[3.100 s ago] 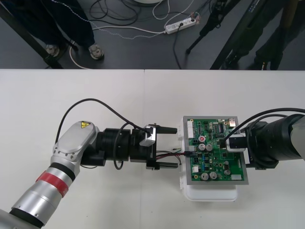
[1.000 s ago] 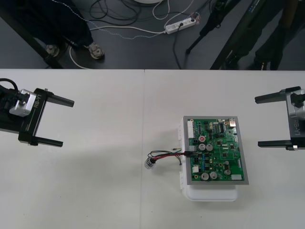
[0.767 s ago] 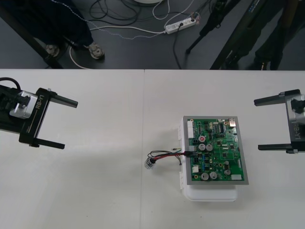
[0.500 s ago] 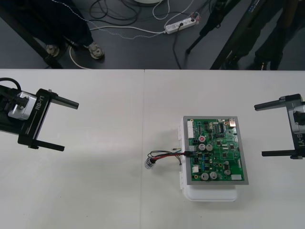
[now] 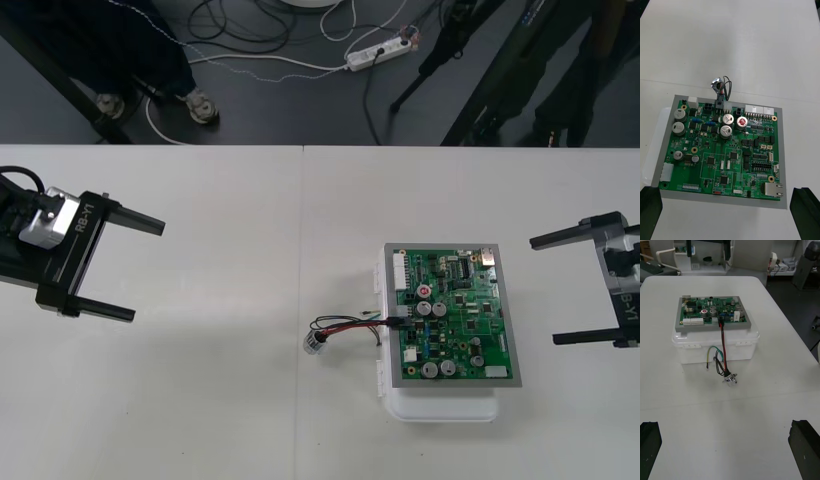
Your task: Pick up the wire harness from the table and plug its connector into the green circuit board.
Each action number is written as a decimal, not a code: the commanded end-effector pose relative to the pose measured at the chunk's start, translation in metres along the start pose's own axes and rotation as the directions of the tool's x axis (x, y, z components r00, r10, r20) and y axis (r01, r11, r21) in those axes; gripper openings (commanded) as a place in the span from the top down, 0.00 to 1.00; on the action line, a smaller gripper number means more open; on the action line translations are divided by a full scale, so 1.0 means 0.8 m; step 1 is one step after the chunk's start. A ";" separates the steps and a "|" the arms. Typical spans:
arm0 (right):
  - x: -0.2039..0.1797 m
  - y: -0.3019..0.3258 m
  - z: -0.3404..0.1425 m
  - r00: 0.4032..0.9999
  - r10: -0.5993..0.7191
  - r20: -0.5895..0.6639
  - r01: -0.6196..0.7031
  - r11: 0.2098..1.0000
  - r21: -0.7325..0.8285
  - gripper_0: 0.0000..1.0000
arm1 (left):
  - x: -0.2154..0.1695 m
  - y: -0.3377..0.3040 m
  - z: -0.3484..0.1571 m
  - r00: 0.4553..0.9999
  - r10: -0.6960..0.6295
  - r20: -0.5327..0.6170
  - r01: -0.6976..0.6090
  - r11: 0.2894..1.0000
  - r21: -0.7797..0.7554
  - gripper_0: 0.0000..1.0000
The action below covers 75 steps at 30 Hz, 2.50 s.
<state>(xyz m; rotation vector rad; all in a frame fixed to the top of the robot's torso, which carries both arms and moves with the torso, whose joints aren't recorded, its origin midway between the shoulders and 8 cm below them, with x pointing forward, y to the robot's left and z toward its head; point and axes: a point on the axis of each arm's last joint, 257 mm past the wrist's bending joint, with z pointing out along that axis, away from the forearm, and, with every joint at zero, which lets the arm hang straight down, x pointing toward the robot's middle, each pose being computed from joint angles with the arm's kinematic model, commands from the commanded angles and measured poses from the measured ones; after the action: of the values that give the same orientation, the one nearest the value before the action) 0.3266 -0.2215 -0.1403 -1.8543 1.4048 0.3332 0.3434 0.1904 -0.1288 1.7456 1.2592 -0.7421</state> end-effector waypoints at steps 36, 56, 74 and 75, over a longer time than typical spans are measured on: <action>0.008 0.011 0.003 0.988 0.140 -0.058 -0.142 0.990 -0.025 0.00 | 0.000 -0.023 -0.002 0.997 -0.064 -0.035 0.065 0.997 0.050 0.00; 0.008 0.011 0.003 0.988 0.140 -0.058 -0.142 0.990 -0.025 0.00 | 0.000 -0.023 -0.002 0.997 -0.064 -0.035 0.065 0.997 0.050 0.00; 0.008 0.011 0.003 0.988 0.140 -0.058 -0.142 0.990 -0.025 0.00 | 0.000 -0.023 -0.002 0.997 -0.064 -0.035 0.065 0.997 0.050 0.00; 0.008 0.011 0.003 0.988 0.140 -0.058 -0.142 0.990 -0.025 0.00 | 0.000 -0.023 -0.002 0.997 -0.064 -0.035 0.065 0.997 0.050 0.00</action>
<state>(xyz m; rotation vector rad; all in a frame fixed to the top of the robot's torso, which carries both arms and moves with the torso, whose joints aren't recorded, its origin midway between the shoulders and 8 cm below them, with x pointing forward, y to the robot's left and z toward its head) 0.3291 -0.2251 -0.1457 -1.7566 1.5727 0.3884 0.3394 0.1874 -0.1283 1.7470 1.2679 -0.7559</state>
